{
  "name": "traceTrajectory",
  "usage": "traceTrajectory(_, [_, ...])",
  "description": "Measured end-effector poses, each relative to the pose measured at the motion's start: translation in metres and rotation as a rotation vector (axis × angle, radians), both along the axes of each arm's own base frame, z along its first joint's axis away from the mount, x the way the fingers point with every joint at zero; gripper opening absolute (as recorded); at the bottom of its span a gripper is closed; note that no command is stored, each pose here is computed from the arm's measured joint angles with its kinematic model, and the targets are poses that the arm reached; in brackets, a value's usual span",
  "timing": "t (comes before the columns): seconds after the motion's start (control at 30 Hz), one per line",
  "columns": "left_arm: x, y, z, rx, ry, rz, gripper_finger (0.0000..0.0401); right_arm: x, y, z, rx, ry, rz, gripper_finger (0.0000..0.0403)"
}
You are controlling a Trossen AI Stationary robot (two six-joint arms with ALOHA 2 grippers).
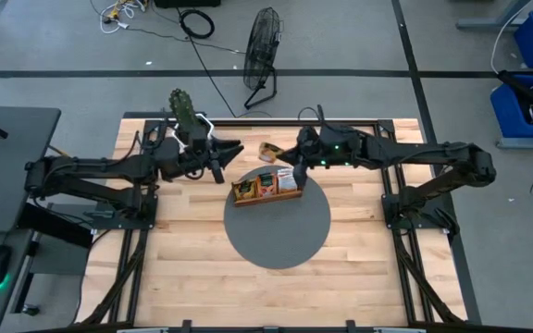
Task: Pick & Place Tea
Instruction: Put the orange tea bag into the left section of the wooden organizer
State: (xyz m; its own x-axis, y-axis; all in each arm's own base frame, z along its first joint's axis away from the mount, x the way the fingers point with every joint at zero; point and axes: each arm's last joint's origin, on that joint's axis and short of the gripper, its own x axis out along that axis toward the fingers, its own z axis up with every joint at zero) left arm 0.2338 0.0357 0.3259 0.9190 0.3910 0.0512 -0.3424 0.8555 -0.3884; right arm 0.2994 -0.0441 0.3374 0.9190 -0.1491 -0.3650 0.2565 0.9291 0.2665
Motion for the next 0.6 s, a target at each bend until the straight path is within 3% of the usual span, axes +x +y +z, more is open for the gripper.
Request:
traceTrajectory(0.13, [0.001,0.001,-0.002,-0.036,0.128,-0.046,0.0115,-0.003,0.002,-0.008,0.054,0.078,0.046,0.0000])
traceTrajectory(0.3, [-0.001,0.002,0.002,0.004,0.276,-0.106,0.0115,-0.004,0.004,-0.016,0.068,0.152,0.113,0.0000])
traceTrajectory(0.6, [0.009,0.008,0.011,0.024,0.304,-0.256,0.0124,-0.004,0.007,-0.018,0.028,0.178,0.206,0.0000])
